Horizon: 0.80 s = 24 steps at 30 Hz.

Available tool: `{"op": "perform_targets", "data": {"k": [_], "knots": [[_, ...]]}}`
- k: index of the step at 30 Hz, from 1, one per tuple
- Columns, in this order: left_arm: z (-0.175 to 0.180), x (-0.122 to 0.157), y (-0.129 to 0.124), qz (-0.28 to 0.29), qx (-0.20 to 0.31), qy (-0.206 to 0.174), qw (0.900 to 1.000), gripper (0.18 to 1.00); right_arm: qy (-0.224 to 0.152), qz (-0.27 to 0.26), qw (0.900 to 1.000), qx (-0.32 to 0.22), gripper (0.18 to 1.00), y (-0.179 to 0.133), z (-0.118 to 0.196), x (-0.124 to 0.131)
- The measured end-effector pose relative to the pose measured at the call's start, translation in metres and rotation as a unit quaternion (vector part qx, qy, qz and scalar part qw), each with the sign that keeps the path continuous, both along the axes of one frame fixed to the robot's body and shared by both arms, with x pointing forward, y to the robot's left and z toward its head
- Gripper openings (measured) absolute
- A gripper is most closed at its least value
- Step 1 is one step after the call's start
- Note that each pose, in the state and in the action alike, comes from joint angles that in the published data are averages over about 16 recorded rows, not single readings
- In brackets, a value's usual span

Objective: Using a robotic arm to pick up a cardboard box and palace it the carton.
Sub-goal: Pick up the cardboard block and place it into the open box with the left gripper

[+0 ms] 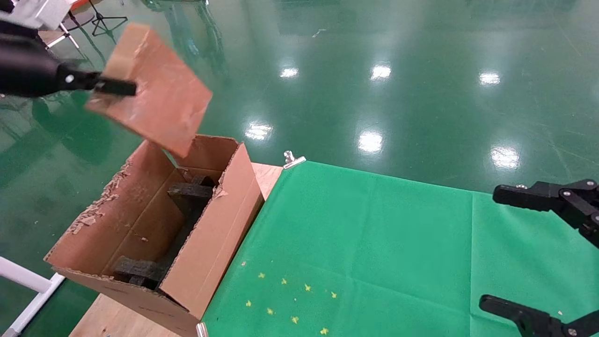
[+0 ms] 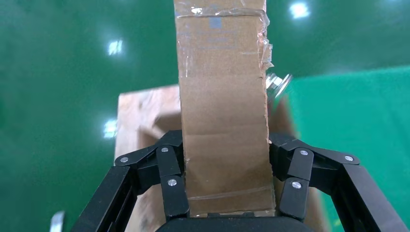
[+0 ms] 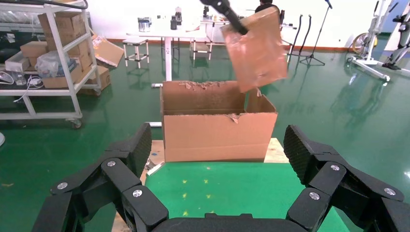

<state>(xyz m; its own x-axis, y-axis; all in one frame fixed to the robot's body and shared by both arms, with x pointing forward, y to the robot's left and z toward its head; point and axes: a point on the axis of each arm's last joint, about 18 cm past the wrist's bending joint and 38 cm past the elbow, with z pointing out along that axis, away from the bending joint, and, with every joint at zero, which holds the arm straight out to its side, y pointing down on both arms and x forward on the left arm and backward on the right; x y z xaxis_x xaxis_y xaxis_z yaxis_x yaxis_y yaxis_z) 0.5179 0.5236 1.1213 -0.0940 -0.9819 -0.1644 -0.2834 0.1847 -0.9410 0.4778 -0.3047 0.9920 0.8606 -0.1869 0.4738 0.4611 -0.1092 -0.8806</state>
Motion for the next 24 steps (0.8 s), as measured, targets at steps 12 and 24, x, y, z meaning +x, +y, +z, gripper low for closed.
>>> {"op": "perform_targets", "data": {"k": [12, 24], "knots": [[-0.066, 0.005, 0.074, 0.074, -0.010, 0.067, 0.9949, 0.275, 0.000, 0.000, 1.000, 0.000, 1.001, 0.000, 0.000, 0.000], [-0.111, 0.023, 0.096, 0.094, -0.011, 0.117, 0.9886, 0.273, 0.000, 0.000, 1.000, 0.000, 1.001, 0.000, 0.000, 0.000]]}}
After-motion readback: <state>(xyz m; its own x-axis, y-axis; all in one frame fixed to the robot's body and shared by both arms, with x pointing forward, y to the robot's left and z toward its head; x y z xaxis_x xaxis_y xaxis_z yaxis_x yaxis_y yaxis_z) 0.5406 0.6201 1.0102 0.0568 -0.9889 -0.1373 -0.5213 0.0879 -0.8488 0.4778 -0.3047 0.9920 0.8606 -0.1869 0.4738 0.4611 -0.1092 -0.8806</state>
